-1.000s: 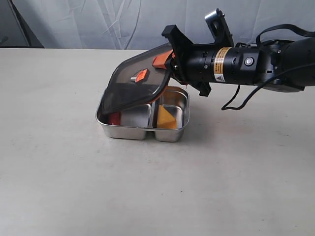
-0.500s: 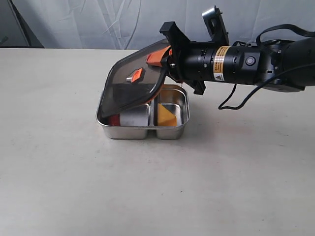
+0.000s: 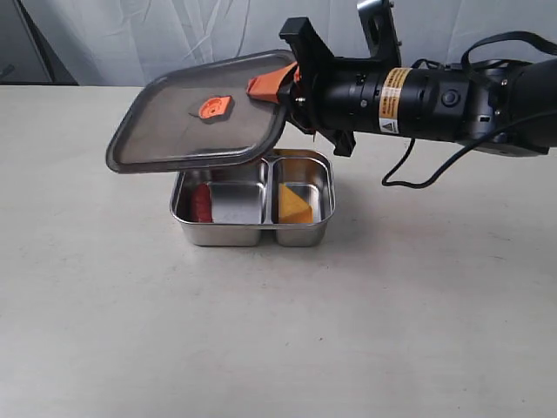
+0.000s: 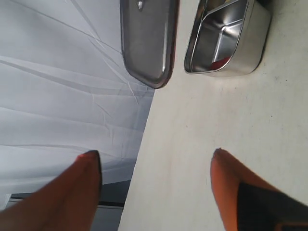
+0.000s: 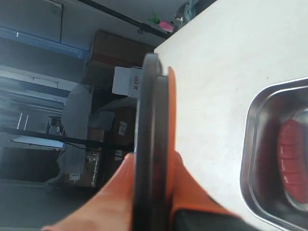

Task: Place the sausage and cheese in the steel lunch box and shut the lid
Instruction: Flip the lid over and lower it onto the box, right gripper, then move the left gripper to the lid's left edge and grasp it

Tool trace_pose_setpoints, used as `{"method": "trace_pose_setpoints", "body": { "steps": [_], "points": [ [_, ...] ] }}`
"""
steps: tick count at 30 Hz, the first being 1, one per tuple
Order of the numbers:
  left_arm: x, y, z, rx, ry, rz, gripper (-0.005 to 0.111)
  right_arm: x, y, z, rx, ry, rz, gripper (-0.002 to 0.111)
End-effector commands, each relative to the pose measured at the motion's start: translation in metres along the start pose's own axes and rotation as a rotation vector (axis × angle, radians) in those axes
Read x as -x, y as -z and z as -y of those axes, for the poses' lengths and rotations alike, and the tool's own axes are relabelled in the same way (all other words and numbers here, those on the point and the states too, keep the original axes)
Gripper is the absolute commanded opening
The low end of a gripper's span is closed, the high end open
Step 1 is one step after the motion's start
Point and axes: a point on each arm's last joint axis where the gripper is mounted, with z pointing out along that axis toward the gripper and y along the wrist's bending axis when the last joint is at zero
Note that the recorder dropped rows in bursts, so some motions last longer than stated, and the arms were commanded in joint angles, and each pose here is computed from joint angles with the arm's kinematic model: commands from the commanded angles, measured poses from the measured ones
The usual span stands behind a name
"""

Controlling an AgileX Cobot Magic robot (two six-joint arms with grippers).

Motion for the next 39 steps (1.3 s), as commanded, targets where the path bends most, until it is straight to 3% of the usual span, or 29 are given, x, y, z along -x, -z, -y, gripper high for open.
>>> {"method": "trace_pose_setpoints", "body": {
  "steps": [1,4,10,14,20,31,39],
  "points": [
    [0.001,0.0,-0.001,0.007,0.011,0.012,0.062,0.001,0.002,0.008,-0.1,0.054,0.005,-0.001],
    [0.001,0.0,-0.001,0.007,0.011,0.012,0.062,0.005,0.005,0.024,-0.162,0.026,-0.028,-0.001],
    [0.001,0.0,-0.001,0.007,0.011,0.012,0.062,0.029,0.023,0.051,-0.061,-0.069,-0.063,-0.001],
    [0.001,0.0,-0.001,0.009,0.011,0.016,0.062,0.035,0.03,0.068,-0.075,-0.08,-0.082,-0.001],
    [0.002,0.0,-0.001,0.012,0.015,0.023,0.062,0.039,0.027,0.074,0.171,-0.155,-0.206,-0.001],
    [0.001,0.001,-0.002,0.021,0.019,0.009,0.062,0.043,-0.005,0.128,0.104,-0.158,-0.318,-0.001],
    [0.001,0.001,-0.002,0.024,0.023,0.011,0.062,0.046,-0.008,0.135,0.127,-0.169,-0.256,-0.001]
  ]
}}
